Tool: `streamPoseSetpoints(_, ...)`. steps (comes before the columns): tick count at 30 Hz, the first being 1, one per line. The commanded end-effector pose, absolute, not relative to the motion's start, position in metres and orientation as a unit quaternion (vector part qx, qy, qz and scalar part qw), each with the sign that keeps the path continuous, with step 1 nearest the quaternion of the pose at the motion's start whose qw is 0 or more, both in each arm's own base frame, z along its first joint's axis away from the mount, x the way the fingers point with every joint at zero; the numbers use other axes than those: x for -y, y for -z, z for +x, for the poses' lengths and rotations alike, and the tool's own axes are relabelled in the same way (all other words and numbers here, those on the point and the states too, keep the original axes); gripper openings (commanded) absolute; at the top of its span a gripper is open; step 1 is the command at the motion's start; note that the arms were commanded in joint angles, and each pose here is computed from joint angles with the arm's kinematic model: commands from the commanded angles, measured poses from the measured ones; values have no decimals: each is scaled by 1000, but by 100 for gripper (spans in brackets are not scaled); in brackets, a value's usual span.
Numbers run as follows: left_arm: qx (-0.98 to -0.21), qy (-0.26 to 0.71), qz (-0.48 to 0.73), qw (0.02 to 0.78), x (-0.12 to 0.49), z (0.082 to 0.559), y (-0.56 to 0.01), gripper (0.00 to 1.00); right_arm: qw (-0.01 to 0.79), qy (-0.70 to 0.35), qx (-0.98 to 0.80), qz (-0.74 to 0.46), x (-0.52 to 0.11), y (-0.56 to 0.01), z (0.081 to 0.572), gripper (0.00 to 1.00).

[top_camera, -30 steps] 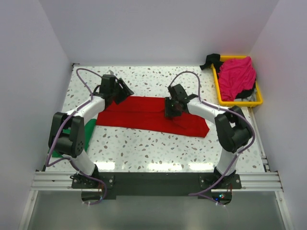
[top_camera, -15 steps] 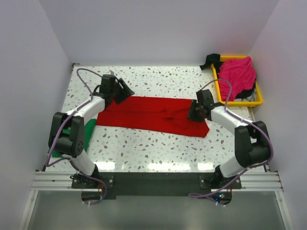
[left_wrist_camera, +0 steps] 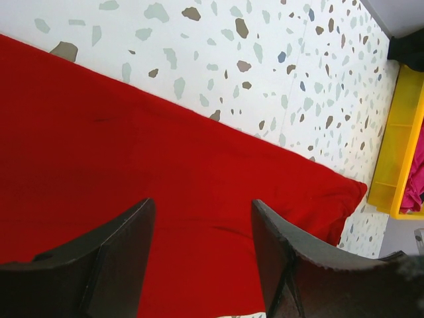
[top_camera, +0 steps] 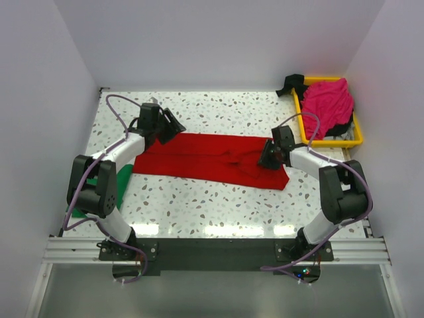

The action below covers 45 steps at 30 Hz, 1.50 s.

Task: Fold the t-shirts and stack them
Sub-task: Fold the tshirt

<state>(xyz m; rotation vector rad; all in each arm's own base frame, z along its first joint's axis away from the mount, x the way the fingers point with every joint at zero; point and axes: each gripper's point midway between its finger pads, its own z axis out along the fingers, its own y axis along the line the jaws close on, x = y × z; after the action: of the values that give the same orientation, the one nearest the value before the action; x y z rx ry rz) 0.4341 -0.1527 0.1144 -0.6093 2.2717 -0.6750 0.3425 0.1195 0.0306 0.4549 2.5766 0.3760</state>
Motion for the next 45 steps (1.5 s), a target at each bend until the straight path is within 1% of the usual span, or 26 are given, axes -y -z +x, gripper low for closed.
streamPoseSetpoints(1, -865, 270, -229, 355, 153, 437, -124, 64, 272, -144, -936, 170, -121, -39, 352, 38)
streamPoseSetpoints(9, -866, 270, -231, 351, 154, 437, -120, 64, 275, -143, -935, 172, -119, -38, 352, 37)
streamPoseSetpoints(10, -866, 270, -231, 352, 154, 438, -121, 64, 272, -143, -936, 171, -120, -36, 352, 32)
streamPoseSetpoints(12, -866, 270, -231, 352, 154, 438, -121, 64, 272, -146, -936, 170, -121, -35, 352, 27)
streamPoseSetpoints(13, -865, 270, -231, 353, 153, 438, -121, 64, 272, -149, -936, 170, -122, -35, 352, 21)
streamPoseSetpoints(15, -866, 269, -231, 352, 153, 437, -121, 64, 271, -149, -936, 169, -122, -36, 351, 16)
streamPoseSetpoints(16, -867, 267, -232, 352, 152, 437, -120, 64, 273, -150, -935, 170, -122, -38, 352, 11)
streamPoseSetpoints(19, -866, 266, -232, 354, 152, 437, -122, 64, 281, -149, -934, 166, -120, -48, 349, 6)
streamPoseSetpoints(22, -866, 266, -233, 354, 152, 437, -122, 64, 284, -149, -933, 162, -119, -56, 345, 3)
streamPoseSetpoints(27, -866, 266, -236, 352, 151, 437, -120, 64, 297, -152, -929, 159, -116, -72, 338, 2)
streamPoseSetpoints(36, -866, 265, -239, 350, 151, 437, -118, 63, 296, -140, -932, 156, -109, -74, 322, 2)
streamPoseSetpoints(45, -868, 263, -241, 346, 151, 437, -114, 63, 276, -122, -941, 155, -103, -53, 309, 2)
